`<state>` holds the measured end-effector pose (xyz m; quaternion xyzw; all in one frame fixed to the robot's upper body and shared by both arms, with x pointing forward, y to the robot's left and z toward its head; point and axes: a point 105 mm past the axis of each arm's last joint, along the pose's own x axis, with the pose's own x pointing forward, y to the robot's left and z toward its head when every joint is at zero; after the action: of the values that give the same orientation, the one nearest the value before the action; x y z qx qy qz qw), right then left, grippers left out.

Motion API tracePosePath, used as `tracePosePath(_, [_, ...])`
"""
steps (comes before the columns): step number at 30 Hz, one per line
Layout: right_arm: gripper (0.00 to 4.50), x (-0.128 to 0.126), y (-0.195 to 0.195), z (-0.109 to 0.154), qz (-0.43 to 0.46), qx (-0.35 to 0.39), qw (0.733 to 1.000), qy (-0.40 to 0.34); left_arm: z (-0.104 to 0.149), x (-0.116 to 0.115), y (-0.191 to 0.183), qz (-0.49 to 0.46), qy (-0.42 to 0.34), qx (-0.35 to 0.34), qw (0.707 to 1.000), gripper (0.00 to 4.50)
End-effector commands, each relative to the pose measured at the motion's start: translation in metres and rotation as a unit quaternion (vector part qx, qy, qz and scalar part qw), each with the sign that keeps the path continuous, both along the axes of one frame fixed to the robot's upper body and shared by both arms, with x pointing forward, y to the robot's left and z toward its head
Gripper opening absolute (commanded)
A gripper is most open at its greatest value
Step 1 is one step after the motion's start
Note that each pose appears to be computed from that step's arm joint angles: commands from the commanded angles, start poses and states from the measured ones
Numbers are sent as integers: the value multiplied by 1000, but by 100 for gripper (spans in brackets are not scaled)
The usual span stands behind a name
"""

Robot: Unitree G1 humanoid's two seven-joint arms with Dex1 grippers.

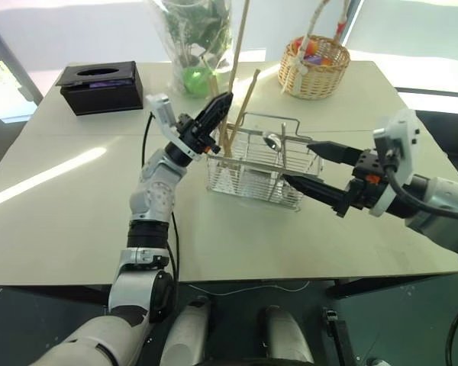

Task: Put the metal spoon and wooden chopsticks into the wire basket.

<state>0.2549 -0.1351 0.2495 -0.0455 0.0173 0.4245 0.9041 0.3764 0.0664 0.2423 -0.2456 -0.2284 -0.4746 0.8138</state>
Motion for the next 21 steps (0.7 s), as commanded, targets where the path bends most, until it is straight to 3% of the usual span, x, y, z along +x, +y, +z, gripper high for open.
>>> tracePosePath(1, [450, -2, 2, 12, 7, 3, 1000, -29, 8, -5, -3, -1, -25, 6, 1000, 168])
tracePosePath(6, [450, -2, 2, 12, 7, 3, 1000, -29, 11, -7, -3, -5, -26, 6, 1000, 418])
tracePosePath(7, [450, -2, 2, 12, 7, 3, 1000, -29, 12, -6, -1, 0, -27, 2, 1000, 445])
tracePosePath(12, [450, -1, 2, 11, 8, 3, 1000, -26, 27, -5, 9, 20, -46, -11, 999, 445])
tracePosePath(17, [450, 2, -4, 12, -9, 3, 999, -32, 81, -11, 44, 56, -80, -75, 992, 445])
tracePosePath(21, [450, 14, -23, 18, -66, 15, 996, -60, 105, -12, 86, 130, -70, -75, 986, 445])
